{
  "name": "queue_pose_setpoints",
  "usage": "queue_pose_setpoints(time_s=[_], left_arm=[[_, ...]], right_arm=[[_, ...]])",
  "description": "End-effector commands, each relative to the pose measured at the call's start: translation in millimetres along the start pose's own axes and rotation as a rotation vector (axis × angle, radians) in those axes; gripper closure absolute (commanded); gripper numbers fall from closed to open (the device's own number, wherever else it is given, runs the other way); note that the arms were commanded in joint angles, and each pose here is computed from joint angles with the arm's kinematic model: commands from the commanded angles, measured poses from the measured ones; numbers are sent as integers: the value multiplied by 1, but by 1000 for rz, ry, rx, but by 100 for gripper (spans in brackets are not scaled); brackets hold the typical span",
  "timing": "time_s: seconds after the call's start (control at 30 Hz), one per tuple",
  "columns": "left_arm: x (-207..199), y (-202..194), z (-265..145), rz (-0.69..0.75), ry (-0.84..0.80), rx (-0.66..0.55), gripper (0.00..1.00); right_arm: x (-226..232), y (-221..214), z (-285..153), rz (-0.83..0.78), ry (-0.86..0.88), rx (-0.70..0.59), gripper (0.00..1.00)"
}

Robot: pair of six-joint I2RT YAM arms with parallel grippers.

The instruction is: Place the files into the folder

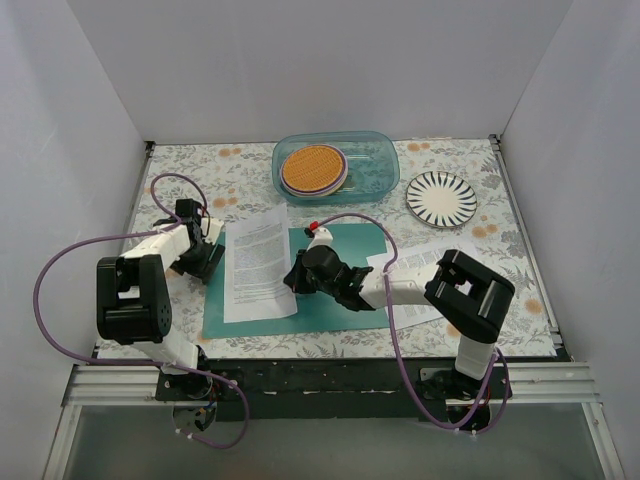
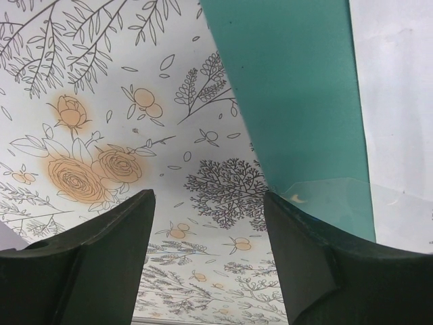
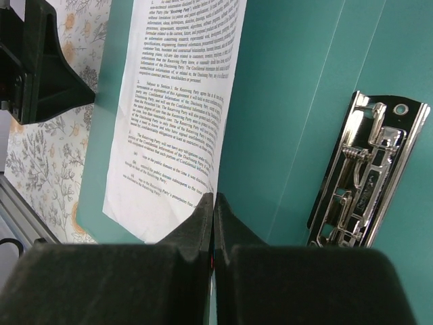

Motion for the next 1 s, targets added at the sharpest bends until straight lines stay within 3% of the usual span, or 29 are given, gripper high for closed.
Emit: queue_pose_setpoints(time_s=[0.0,0.63,0.77,0.97], left_arm=[[-24,-27,15,-11,-147,115,34],[-16,-2,-4,-7,-148,39,36],[3,8,-9,-10,-59,7,37],[3,11,-5,-28,-86,29,37]], right_arm=[[18,2,0,8,42,-12,99],[26,-14,-4,-46,15,33,99],[22,-18,-1,-42,1,42,99],[16,-24,-1,-11,-16,42,99]])
Point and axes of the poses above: each gripper's point midway between its finger pads, its own z axis out along the fingers, its own x axis along the line the jaws close on, y = z × x, the point moved 9 cm from there along -z, back along the fingers, and after that the axes turned 9 degrees about -z, right-handed, at the moved point
